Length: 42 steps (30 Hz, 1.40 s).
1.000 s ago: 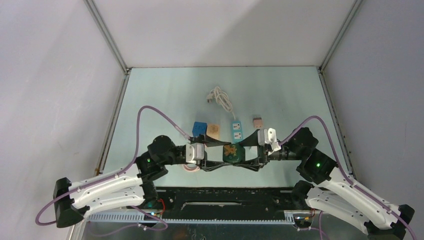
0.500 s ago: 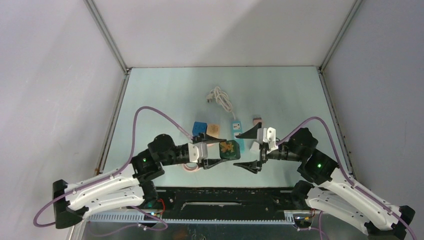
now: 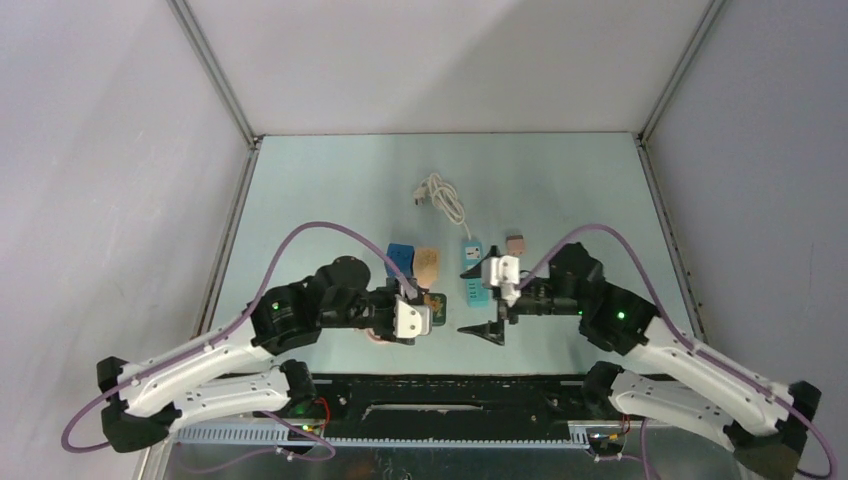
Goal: Insert the plug
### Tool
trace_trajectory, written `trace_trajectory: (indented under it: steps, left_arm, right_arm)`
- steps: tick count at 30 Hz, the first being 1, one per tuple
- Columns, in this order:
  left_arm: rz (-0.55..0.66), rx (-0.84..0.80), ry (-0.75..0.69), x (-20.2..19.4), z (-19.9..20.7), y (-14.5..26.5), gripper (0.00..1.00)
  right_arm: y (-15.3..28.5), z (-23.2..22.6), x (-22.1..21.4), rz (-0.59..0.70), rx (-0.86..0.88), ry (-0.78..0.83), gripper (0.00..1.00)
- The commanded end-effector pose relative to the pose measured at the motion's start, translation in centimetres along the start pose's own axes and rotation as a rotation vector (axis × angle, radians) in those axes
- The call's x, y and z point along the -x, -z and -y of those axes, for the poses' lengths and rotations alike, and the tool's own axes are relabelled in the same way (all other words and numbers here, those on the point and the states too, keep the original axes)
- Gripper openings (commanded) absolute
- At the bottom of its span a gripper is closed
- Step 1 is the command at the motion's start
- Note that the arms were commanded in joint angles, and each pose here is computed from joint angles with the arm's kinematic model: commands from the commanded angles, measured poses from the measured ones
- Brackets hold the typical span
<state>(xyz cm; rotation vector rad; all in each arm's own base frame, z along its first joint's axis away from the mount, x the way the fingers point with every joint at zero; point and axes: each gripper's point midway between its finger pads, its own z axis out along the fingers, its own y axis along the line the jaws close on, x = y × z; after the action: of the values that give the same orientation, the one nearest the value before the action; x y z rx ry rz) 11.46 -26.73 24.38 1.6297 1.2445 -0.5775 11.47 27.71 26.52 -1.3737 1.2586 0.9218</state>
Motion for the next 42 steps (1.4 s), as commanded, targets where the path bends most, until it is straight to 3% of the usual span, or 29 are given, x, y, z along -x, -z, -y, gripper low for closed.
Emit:
trace_trajectory:
  steps: [1, 8, 14, 21, 24, 26, 27, 30, 31, 32, 34, 35, 36, 38, 39, 42]
  left_arm:
    - [-0.09, -0.018, -0.033, -1.0, -0.3, 0.6, 0.0]
    - [-0.072, -0.049, -0.009, -0.6, 0.1, -0.2, 0.0]
    - [-0.043, -0.068, 0.002, -0.1, 0.5, -0.6, 0.0]
    - [-0.012, -0.061, 0.011, 0.4, 0.4, -0.6, 0.0]
    - [0.014, -0.05, 0.017, 0.8, 0.3, -0.6, 0.0]
    - [0.025, -0.037, 0.017, 1.0, 0.1, -0.5, 0.0]
    - [0.022, -0.034, 0.016, 0.9, 0.1, -0.5, 0.0]
    - [0.005, -0.023, 0.02, 0.6, 0.0, -0.4, 0.0]
    - [-0.002, -0.006, 0.023, 0.5, -0.3, -0.3, 0.05]
    - [-0.008, 0.009, 0.026, 0.4, -0.6, -0.2, 0.2]
    - [-0.029, 0.063, 0.03, 0.1, -1.5, 0.1, 0.61]
    - [-0.046, 0.111, 0.044, -0.1, -2.3, 0.4, 0.71]
    - [-0.058, 0.15, 0.052, -0.4, -2.8, 0.7, 0.74]
    - [-0.069, 0.235, 0.066, -0.6, -4.0, 1.6, 0.93]
    - [-0.077, 0.286, 0.074, -0.8, -4.7, 2.2, 0.98]
    - [-0.078, 0.417, 0.108, -1.4, -6.1, 3.8, 1.0]
  right_arm:
    - [-1.8, 0.5, -0.1, -0.089, -0.016, 0.012, 0.99]
    - [-5.2, 0.0, -2.0, -0.166, 0.009, -0.008, 0.97]
    - [-6.7, -0.6, -1.9, -0.14, 0.061, -0.031, 0.89]
    - [-8.0, -0.8, -1.5, -0.111, 0.076, -0.028, 0.89]
    - [-8.6, -1.0, -1.8, -0.111, 0.092, -0.036, 0.85]
    - [-8.8, -1.1, -1.8, -0.109, 0.099, -0.044, 0.75]
    - [-8.9, -1.2, -1.9, -0.107, 0.103, -0.046, 0.64]
    - [-8.9, -0.8, -2.4, -0.128, 0.083, -0.056, 0.09]
    - [-8.8, -0.4, -2.7, -0.139, 0.067, -0.059, 0.0]
    - [-8.6, -0.2, -2.9, -0.149, 0.06, -0.06, 0.0]
    - [-8.1, 0.5, -3.4, -0.169, 0.035, -0.068, 0.0]
    - [-7.8, 0.9, -3.7, -0.18, 0.022, -0.079, 0.0]
    - [-7.5, 1.5, -4.0, -0.188, 0.007, -0.088, 0.0]
    - [-6.8, 2.5, -4.4, -0.202, -0.028, -0.105, 0.0]
    - [-6.4, 3.3, -4.5, -0.207, -0.057, -0.121, 0.0]
    - [-5.0, 6.0, -4.6, -0.198, -0.181, -0.223, 0.0]
